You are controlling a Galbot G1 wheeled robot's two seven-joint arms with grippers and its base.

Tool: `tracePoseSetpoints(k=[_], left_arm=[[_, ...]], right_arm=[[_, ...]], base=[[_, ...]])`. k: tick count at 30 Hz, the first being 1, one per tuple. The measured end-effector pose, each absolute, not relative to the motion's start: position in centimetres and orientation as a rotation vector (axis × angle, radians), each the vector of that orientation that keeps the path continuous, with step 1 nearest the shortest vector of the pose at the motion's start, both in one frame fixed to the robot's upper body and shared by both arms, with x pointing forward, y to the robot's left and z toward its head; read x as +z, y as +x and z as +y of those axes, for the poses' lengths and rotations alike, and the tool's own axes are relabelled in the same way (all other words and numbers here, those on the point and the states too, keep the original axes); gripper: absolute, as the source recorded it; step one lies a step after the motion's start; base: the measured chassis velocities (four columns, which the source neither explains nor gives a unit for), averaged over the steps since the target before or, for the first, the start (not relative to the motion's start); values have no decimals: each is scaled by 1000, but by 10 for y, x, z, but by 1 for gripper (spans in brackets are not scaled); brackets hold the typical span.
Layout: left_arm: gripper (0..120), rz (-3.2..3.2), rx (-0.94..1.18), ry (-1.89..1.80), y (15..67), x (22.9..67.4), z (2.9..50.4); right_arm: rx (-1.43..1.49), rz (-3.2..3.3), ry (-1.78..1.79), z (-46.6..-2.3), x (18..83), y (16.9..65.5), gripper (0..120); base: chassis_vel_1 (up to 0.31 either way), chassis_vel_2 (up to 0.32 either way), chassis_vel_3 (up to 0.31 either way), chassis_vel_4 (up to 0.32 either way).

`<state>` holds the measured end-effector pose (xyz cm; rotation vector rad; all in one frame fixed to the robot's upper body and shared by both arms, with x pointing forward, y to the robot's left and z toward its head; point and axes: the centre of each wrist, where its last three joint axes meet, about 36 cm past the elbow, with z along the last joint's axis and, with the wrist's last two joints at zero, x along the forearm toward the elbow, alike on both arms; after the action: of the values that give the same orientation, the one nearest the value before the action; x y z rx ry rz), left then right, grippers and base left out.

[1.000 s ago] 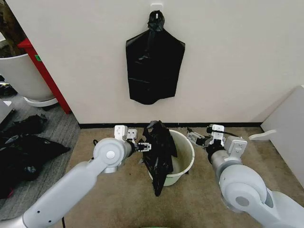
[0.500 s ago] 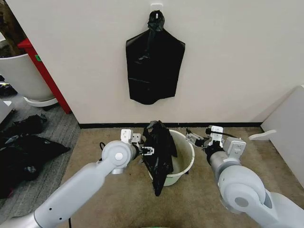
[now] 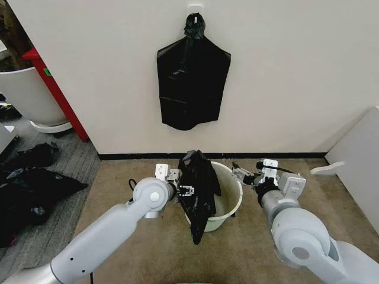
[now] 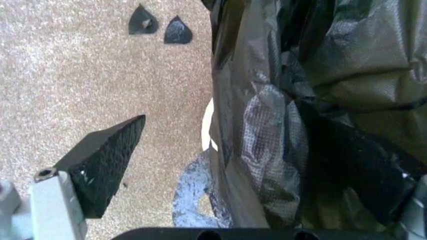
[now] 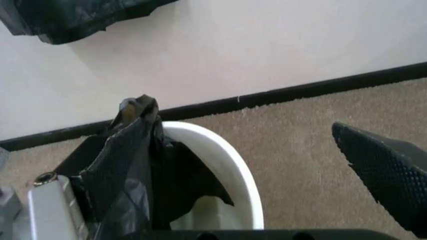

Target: Place the garbage bag over the trash bin.

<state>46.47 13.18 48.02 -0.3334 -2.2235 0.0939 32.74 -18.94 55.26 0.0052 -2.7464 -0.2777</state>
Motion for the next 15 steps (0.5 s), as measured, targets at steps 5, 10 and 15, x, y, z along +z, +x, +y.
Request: tracePoseSetpoints(k=[5, 10, 15], left_arm=[[94, -2220, 89, -333, 465, 475, 130], [79, -2217, 84, -332, 466, 471, 127], [63, -2210, 89, -339, 465, 469, 126]], right_arm=[[-280, -2740, 3, -189, 551, 326, 100], [-280, -2740, 2, -189, 551, 326, 100], [-273, -2738, 0, -189, 551, 326, 100]], base=[[0, 0, 0, 0], [0, 0, 0, 0], [0, 0, 0, 0]])
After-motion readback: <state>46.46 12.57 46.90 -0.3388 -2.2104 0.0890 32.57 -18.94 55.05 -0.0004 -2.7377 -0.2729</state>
